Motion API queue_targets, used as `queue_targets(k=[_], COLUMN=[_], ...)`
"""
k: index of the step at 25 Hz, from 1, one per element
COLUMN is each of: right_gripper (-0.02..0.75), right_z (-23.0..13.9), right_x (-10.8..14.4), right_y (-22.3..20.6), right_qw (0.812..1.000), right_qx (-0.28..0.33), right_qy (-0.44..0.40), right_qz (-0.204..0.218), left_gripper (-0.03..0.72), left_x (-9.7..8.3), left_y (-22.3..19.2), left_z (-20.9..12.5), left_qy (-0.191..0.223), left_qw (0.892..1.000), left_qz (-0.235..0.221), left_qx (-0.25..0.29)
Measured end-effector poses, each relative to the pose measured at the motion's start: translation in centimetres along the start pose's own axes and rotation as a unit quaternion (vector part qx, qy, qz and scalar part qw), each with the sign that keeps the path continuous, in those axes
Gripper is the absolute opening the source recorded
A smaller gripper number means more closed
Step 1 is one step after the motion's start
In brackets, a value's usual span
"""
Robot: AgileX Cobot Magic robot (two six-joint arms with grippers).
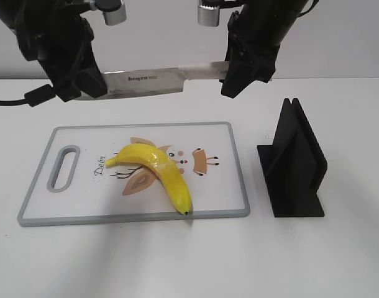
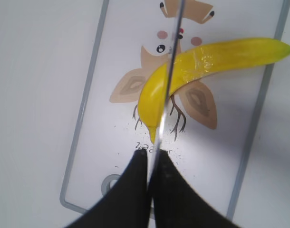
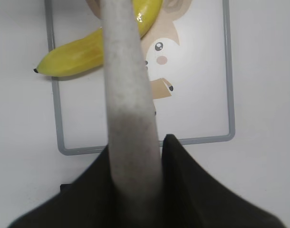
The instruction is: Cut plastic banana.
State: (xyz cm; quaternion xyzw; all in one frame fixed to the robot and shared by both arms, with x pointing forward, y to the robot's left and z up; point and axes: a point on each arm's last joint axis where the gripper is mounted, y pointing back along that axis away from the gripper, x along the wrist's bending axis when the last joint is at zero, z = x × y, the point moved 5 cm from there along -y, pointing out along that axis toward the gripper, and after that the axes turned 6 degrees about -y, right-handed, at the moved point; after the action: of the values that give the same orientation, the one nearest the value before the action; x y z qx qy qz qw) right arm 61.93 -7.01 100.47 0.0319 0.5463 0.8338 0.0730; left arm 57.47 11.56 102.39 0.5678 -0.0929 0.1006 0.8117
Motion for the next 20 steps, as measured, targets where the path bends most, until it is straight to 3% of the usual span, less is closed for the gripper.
queue_targets(k=[11,14,18,20], right_gripper=[0.202,0.188,0.172,0.17], right_z=[0.08,0.18,0.12,-0.14], right_x=[0.07,0.23,0.19,-0.04], right_y=[0.27,0.28,0.35,0.38], right_qw=[1.0,1.0,1.0,1.0], right_qx=[-0.002,-0.005,-0.003,0.004], right_qy=[0.001,-0.001,-0.002,-0.006], right_qz=[-0.001,0.004,0.002,-0.004], left_gripper=[0.014,0.145,0.441,0.553], left_x=[0.11,0.26,0.5,0.86], left_y=[0.14,0.15,0.17,0.32], left_z=[0.1,0.02,-0.07,0.1], left_qy=[-0.001,0.003,0.004,0.005], left_qw=[1.0,1.0,1.0,0.999], left_qz=[0.006,0.011,0.018,0.033], left_qx=[-0.002,0.0,0.0,-0.005])
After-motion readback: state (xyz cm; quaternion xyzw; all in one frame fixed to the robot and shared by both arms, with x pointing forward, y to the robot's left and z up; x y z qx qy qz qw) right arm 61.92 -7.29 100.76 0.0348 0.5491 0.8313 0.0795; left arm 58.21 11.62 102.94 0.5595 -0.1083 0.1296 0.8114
